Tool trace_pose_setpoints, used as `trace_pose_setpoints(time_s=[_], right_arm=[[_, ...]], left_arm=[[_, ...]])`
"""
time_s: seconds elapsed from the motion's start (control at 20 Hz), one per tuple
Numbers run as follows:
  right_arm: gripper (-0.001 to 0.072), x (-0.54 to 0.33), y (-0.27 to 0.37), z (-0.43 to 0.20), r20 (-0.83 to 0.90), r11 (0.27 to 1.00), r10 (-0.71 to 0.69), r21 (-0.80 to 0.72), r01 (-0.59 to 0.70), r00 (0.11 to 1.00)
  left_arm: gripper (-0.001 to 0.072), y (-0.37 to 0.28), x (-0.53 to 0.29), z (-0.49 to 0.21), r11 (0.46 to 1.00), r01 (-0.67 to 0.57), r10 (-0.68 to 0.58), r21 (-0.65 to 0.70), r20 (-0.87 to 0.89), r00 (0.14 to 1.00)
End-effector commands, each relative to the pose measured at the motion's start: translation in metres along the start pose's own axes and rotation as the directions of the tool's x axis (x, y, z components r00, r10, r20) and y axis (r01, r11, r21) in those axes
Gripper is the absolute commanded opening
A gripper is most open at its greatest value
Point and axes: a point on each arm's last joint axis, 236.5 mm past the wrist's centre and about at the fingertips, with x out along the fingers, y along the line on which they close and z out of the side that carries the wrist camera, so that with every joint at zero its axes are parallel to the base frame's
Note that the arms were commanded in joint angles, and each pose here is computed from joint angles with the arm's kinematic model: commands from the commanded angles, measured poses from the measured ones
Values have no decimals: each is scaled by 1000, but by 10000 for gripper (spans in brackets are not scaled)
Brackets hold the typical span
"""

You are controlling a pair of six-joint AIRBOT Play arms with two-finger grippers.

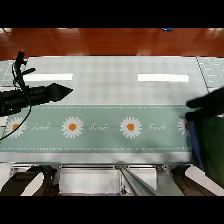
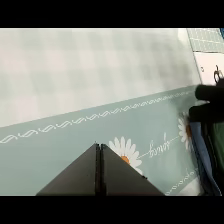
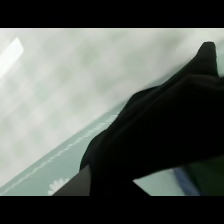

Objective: Fold the shirts.

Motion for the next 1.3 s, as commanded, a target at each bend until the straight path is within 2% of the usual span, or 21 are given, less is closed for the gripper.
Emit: trace_pose_setpoints(time_s=[0.0, 0.15, 0.25, 0.3, 0.35, 0.4, 0.6, 0.65, 0.7, 0.75, 0.8, 0.85, 0.9, 0.95, 1.0, 1.05, 1.1, 1.2, 1.25], right_arm=[[23, -15, -92, -54, -49, 945, -251, 202, 255, 967], [25, -24, -171, -124, -198, 788, -474, 339, 514, 858], [27, -17, -186, -153, -263, 737, -482, 395, 549, 836], [96, -12, -189, -164, -293, 722, -484, 399, 566, 825], [317, -7, -192, -174, -321, 712, -485, 396, 580, 814], [417, -1, -192, -180, -341, 714, -475, 389, 582, 811], [409, 7, -185, -166, -340, 755, -464, 331, 566, 818], [366, 11, -176, -148, -292, 788, -441, 326, 522, 849], [217, 20, -154, -121, -204, 843, -380, 324, 428, 902], [41, 33, -115, -88, -90, 926, -254, 266, 269, 963], [25, 44, -57, -51, 41, 984, -65, 168, 57, 997], [25, 48, 5, -24, 130, 989, 121, 67, -131, 984], [25, 45, 70, -5, 193, 957, 292, -61, -285, 937], [25, 37, 141, -1, 217, 886, 451, -228, -404, 866], [25, 35, 196, -14, 192, 815, 535, -375, -442, 823], [25, 49, 226, -34, 140, 777, 525, -480, -406, 839], [25, 79, 232, -55, 82, 765, 430, -562, -315, 899], [25, 158, 207, -102, -55, 735, 121, -666, -126, 991], [25, 189, 186, -119, -111, 700, -30, -712, -58, 993]], left_arm=[[15, 6, 2, 2, 1000, -11, 11, -9, 6, 1000], [16, 14, 9, 1, 999, -21, 21, -29, -6, 1000], [16, 22, 15, -2, 998, -27, 26, -50, -27, 999], [16, 25, 19, -4, 998, -29, 27, -60, -39, 999], [16, 28, 22, -7, 997, -30, 27, -64, -52, 998], [16, 31, 27, -11, 998, -30, 27, -48, -69, 997], [16, 68, 42, -9, 993, -76, 67, -87, -96, 993], [15, 73, 38, 3, 992, -81, 73, -94, -81, 994], [14, 74, 32, 19, 993, -81, 77, -89, -53, 996], [14, 68, 25, 40, 994, -79, 79, -75, -11, 997], [13, 54, 17, 65, 997, -68, 70, -42, 35, 997], [13, 33, 11, 87, 999, -51, 50, 9, 71, 996], [13, 9, 6, 107, 996, -45, 38, 73, 98, 994], [13, -11, 3, 121, 987, -71, 54, 147, 116, 992], [13, -23, 2, 129, 971, -122, 97, 205, 127, 987], [13, -29, 4, 131, 953, -176, 147, 246, 130, 980], [13, -29, 10, 125, 933, -231, 205, 276, 118, 971], [14, -5, 26, 97, 890, -326, 330, 317, 44, 943], [15, 11, 35, 83, 869, -359, 380, 340, 7, 925]])
